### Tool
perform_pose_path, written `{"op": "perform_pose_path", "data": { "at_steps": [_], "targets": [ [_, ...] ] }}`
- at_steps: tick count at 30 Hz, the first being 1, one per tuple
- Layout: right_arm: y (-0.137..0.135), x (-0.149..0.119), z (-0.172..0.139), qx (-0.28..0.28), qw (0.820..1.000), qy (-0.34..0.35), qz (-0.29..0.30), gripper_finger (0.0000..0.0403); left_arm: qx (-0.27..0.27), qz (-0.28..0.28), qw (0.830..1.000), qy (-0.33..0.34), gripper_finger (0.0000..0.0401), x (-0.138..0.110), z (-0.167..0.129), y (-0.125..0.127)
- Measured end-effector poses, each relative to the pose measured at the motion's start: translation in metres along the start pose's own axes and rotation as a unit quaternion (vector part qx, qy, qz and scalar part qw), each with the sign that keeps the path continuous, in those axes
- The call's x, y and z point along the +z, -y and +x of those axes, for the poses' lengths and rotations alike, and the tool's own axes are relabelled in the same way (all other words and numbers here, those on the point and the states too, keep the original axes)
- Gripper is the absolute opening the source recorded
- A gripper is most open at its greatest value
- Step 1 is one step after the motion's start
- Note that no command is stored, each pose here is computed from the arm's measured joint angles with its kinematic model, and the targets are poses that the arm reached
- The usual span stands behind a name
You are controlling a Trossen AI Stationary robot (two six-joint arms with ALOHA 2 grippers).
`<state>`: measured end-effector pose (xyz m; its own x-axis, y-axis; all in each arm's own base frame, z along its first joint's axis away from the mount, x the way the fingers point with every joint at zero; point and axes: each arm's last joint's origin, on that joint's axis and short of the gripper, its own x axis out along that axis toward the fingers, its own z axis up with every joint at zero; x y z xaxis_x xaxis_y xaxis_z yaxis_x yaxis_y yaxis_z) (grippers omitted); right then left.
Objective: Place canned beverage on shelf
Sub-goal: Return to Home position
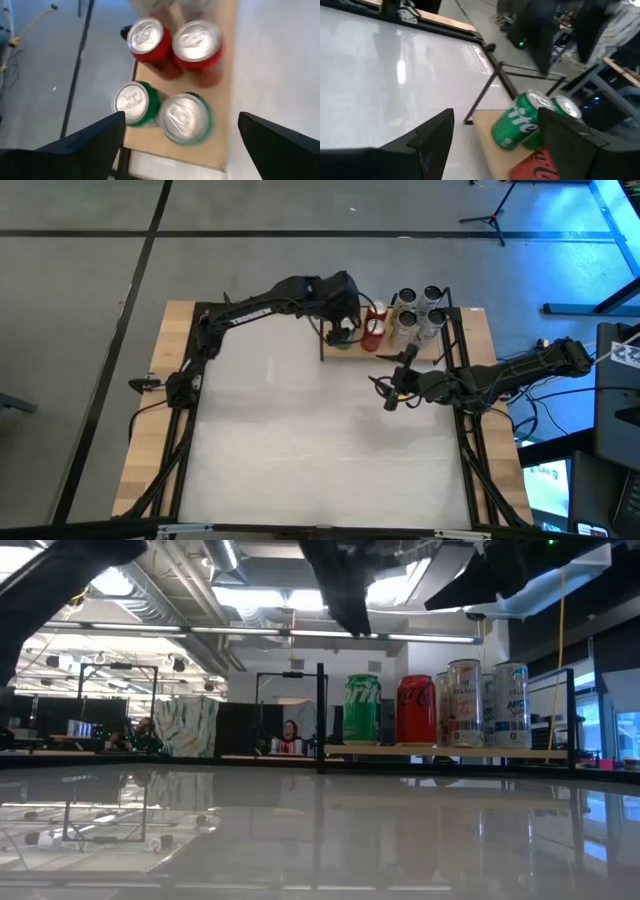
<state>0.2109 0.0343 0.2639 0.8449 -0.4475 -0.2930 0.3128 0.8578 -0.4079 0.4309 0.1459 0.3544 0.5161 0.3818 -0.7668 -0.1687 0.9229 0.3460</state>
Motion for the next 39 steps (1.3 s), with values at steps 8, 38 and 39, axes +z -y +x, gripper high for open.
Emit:
{"op": "perform_pose_path", "data": {
  "at_steps": [8, 38, 39],
  "targets": [
    [-0.005, -0.001, 0.000, 0.086, 0.996, 0.007, -0.003, 0.0285, -0.042, -0.040, 0.995, -0.086, 0.0377, -0.030, -0.032, 0.017],
    [-0.015, -0.016, 0.003, 0.149, 0.984, -0.002, 0.099, 0.0280, -0.107, -0.194, 0.924, 0.311, 0.0327, -0.268, -0.089, 0.144],
    [-0.016, -0.019, 0.004, 0.149, 0.984, -0.007, 0.103, 0.0275, -0.112, -0.193, 0.922, 0.316, 0.0315, -0.273, -0.087, 0.147]
  ]
}}
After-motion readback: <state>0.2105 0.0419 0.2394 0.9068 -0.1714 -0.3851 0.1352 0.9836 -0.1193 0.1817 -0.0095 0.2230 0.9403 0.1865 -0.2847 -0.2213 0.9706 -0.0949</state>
